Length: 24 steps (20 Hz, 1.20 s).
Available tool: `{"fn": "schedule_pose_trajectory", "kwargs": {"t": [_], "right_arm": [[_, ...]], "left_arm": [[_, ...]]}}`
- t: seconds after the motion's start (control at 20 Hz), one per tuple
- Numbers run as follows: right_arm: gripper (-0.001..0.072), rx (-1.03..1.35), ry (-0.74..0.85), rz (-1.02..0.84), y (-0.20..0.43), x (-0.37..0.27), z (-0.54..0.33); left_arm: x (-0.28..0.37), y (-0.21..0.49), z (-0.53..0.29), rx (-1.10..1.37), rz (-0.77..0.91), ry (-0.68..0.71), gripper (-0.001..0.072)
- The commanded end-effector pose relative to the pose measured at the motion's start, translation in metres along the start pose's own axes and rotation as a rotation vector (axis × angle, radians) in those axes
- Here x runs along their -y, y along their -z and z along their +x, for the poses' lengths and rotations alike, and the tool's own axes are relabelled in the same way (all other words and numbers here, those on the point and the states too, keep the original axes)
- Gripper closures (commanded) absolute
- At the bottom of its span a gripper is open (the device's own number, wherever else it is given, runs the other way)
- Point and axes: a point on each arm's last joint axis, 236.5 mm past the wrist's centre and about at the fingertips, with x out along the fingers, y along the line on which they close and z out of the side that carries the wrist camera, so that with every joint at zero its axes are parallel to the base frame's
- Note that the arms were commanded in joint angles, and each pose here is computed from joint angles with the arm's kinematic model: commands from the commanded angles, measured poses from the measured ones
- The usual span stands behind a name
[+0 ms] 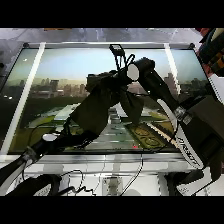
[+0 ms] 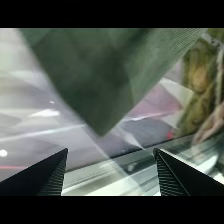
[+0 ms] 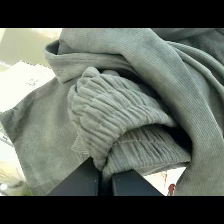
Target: Fold the clothes and pants, and hang the long-sleeved shirts on hangers.
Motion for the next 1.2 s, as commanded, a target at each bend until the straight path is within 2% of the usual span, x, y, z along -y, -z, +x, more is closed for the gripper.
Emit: {"fn": "schedule_pose_trajectory", "kwargs": {"t": [0.0,0.05,0.1,0.15,0.2,0.35,0.5,0.7,0.85,0.95,1.05,1.15], "right_arm": [[0.0681,0.003,-0.003,-0.001,-0.001,-0.001,-0.001],[0.0681,0.003,-0.003,-0.004,-0.001,-0.001,-0.001],[0.0681,0.003,-0.001,-0.004,-0.001,-0.001,-0.001],[0.0681,0.004,0.003,-0.006,-0.001,0.001,-0.001],[0.0681,0.006,0.006,-0.008,-0.001,0.001,-0.001],[0.0681,0.020,0.018,-0.036,-0.005,0.003,-0.007],[0.0681,0.074,0.082,-0.049,-0.021,0.027,-0.028],[0.0681,0.206,0.226,0.039,-0.055,0.122,-0.111],[0.0682,0.337,0.358,0.121,-0.067,0.212,-0.198],[0.0683,0.498,0.375,0.178,-0.084,0.250,-0.251],[0.0684,0.611,0.385,0.252,-0.091,0.279,-0.287],[0.0683,0.581,0.433,0.324,-0.070,0.312,-0.300]], "left_arm": [[0.013,-0.014,0.017,-0.001,-0.004,0.003,0.0170],[0.018,-0.023,0.020,0.009,0.001,0.005,0.0212],[0.021,-0.031,0.022,0.022,0.006,0.005,0.0224],[0.024,-0.037,0.023,0.033,0.009,0.005,0.0285],[0.027,-0.042,0.024,0.041,0.013,0.007,0.0422],[0.037,-0.052,0.023,0.058,0.030,0.021,0.0685],[0.052,-0.064,0.016,0.081,0.055,0.050,0.0685],[0.087,-0.135,-0.061,0.257,0.211,0.088,0.0688],[0.105,-0.229,-0.195,0.632,0.248,0.064,0.0689],[0.120,-0.277,-0.293,0.907,0.220,0.062,0.0690],[0.144,-0.303,-0.382,1.131,0.262,0.049,0.0690],[0.161,-0.309,-0.454,1.302,0.329,-0.017,0.0690]]}}
